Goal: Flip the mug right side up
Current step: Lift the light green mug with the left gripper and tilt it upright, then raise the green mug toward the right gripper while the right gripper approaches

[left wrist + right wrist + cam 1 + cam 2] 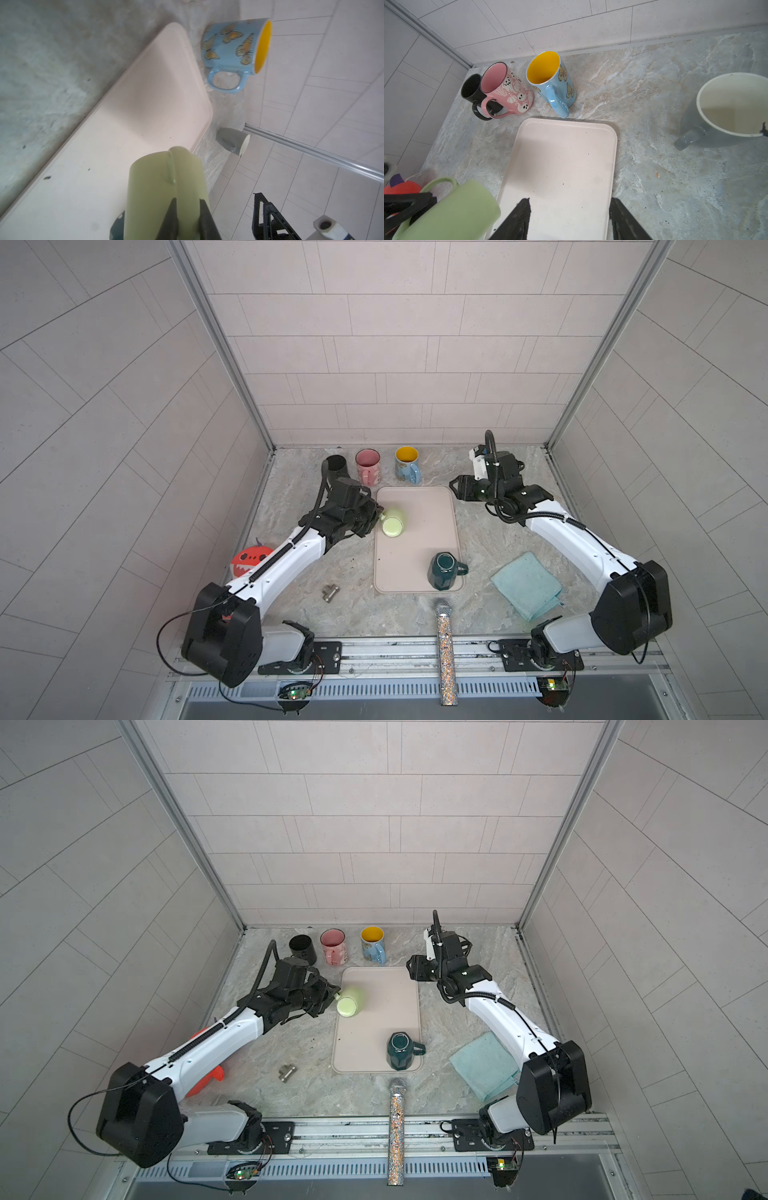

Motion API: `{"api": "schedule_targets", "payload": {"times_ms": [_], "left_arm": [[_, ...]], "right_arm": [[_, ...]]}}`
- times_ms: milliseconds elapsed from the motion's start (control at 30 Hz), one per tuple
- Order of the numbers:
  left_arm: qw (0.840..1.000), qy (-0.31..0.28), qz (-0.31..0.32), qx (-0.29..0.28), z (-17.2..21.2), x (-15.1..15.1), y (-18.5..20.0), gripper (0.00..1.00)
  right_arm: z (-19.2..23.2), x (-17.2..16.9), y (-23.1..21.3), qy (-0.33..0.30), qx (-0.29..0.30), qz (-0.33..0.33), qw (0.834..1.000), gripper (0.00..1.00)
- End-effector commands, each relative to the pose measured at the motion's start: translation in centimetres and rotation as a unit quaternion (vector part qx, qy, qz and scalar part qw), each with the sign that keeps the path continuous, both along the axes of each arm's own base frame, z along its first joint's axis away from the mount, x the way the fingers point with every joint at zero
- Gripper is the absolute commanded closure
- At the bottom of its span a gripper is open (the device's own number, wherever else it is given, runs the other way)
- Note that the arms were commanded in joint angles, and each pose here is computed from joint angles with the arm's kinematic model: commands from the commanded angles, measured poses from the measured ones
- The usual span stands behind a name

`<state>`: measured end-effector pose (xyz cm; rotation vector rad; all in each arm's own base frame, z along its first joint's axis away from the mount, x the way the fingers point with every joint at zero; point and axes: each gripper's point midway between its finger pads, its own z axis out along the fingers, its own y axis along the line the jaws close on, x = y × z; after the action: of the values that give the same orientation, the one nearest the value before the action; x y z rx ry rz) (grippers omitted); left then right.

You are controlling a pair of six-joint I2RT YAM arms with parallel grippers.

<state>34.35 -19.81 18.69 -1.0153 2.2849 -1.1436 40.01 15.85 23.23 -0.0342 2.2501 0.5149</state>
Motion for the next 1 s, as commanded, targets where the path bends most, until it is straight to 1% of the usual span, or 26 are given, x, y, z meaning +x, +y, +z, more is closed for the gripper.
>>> {"api": "schedule_targets", "payload": {"times_ms": [0, 133, 233, 267, 467, 500, 567, 633, 700, 800, 867, 967], "left_arm": [[0.974, -0.211, -0.078, 0.031, 8.4, 2.8, -1.8, 1.0], [0.945, -0.287, -0.121, 0.102, 10.5, 3.2, -1.8, 1.0], [0.913, -0.358, -0.134, 0.142, 12.3, 2.8, -1.6, 1.0], [0.896, -0.39, -0.143, 0.157, 12.9, 2.5, -1.7, 1.0], [0.823, -0.493, -0.165, 0.227, 15.3, 0.3, -2.7, 1.0], [0.816, -0.503, -0.159, 0.234, 15.4, 0.2, -2.8, 1.0], [0.81, -0.517, -0.153, 0.231, 15.6, 0.0, -3.1, 1.0], [0.806, -0.521, -0.162, 0.229, 15.5, -0.2, -3.5, 1.0], [0.791, -0.535, -0.182, 0.234, 15.7, -0.8, -4.5, 1.0], [0.756, -0.561, -0.217, 0.258, 15.7, -2.0, -5.9, 1.0], [0.731, -0.573, -0.226, 0.295, 15.3, -2.6, -6.3, 1.0], [0.684, -0.589, -0.242, 0.357, 14.4, -3.3, -7.3, 1.0]], "right_arm": [[2.9, -0.6, 0.4, -0.024, 0.017, 0.022, 0.999, 0.38], [4.6, -1.1, 1.1, -0.032, 0.034, 0.043, 0.998, 0.38], [5.6, -1.3, 1.4, -0.037, 0.04, 0.05, 0.997, 0.39], [5.9, -1.4, 1.5, -0.039, 0.043, 0.054, 0.997, 0.4], [7.6, -1.8, 2.5, -0.054, 0.058, 0.066, 0.995, 0.4], [7.8, -1.8, 2.7, -0.055, 0.059, 0.068, 0.994, 0.41], [7.9, -1.7, 3.0, -0.054, 0.058, 0.071, 0.994, 0.41], [8.0, -1.7, 3.2, -0.056, 0.06, 0.072, 0.994, 0.41], [8.2, -1.7, 3.4, -0.06, 0.063, 0.077, 0.993, 0.41], [8.8, -1.9, 3.6, -0.071, 0.063, 0.084, 0.992, 0.42], [9.4, -2.0, 3.4, -0.08, 0.058, 0.085, 0.992, 0.42], [10.5, -2.4, 3.9, -0.094, 0.074, 0.095, 0.988, 0.45]]}}
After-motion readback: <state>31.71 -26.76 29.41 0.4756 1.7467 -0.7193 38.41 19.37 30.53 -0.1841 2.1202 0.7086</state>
